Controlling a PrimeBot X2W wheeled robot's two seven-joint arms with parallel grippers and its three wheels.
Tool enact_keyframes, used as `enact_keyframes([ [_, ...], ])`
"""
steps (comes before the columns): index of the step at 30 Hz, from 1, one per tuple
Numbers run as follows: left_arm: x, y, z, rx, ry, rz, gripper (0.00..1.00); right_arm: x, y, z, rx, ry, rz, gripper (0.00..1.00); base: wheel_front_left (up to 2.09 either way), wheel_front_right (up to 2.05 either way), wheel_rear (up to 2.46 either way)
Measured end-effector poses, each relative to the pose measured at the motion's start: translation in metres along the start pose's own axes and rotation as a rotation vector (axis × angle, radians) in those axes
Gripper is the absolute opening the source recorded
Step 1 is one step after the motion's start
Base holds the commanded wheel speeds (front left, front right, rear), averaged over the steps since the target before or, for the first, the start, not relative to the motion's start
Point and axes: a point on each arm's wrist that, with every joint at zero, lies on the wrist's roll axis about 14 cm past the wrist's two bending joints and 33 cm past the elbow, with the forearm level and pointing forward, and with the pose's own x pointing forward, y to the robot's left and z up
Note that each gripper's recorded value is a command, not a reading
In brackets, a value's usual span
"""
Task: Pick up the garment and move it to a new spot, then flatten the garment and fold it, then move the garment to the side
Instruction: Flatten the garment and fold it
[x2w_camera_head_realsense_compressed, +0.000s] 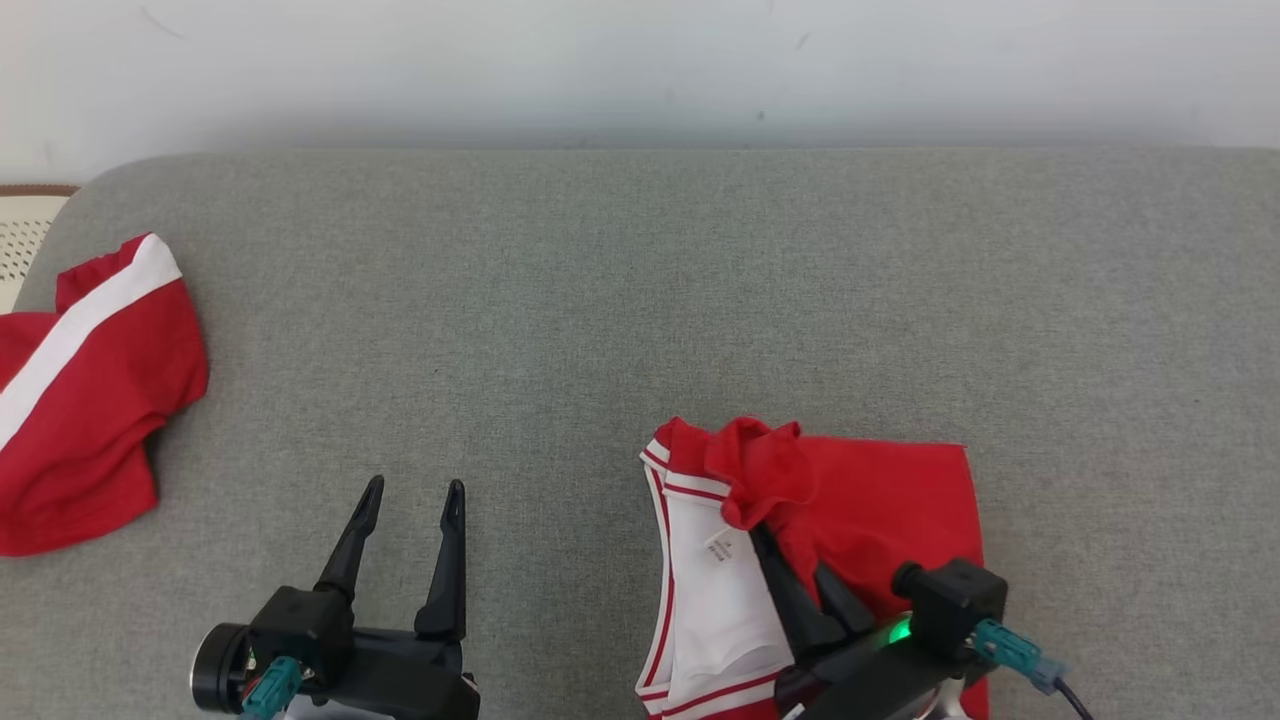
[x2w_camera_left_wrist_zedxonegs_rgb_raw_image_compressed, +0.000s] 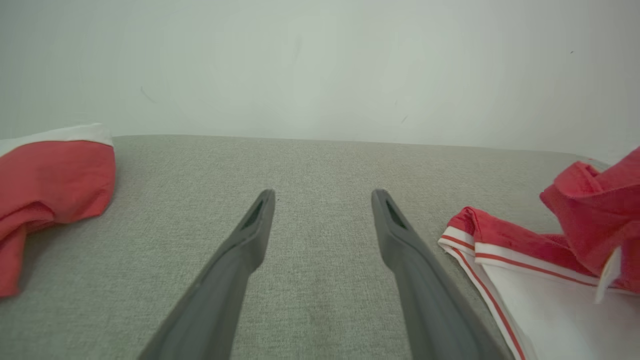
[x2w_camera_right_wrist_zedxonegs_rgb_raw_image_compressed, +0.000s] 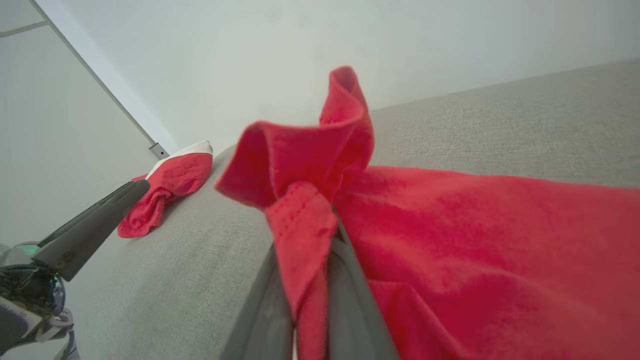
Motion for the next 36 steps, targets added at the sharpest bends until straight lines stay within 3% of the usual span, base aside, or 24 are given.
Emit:
enact_keyframes([
  [8, 0.000, 0.002, -0.003, -0.004, 0.008, 0.009, 1.00, 0.010, 0.017, -0.020, 0.070, 0.049, 0.053, 0.02, 0.00, 0.00, 0.00],
  [9, 0.000, 0.002, -0.003, -0.005, 0.009, 0.009, 1.00, 0.010, 0.017, -0.022, 0.072, 0.051, 0.053, 0.24, 0.00, 0.00, 0.00],
  [11, 0.001, 0.002, -0.004, -0.006, 0.010, 0.010, 1.00, 0.012, 0.016, -0.025, 0.083, 0.056, 0.051, 1.00, 0.00, 0.00, 0.00],
  [17, 0.002, 0.001, -0.005, -0.010, 0.011, 0.010, 1.00, 0.013, 0.033, -0.022, 0.140, 0.039, 0.092, 1.00, 0.00, 0.00, 0.00],
  [23, 0.003, -0.001, -0.003, -0.010, 0.005, 0.006, 1.00, 0.010, 0.049, 0.012, 0.174, -0.064, 0.154, 1.00, 0.00, 0.00, 0.00],
  [28, 0.005, -0.002, -0.001, -0.002, -0.001, -0.003, 1.00, 0.002, 0.020, 0.058, 0.121, -0.208, 0.089, 1.00, 0.00, 0.00, 0.00],
  [36, 0.007, -0.002, 0.009, 0.017, -0.030, -0.004, 1.00, -0.028, -0.049, 0.110, -0.048, -0.358, -0.130, 1.00, 0.00, 0.00, 0.00],
])
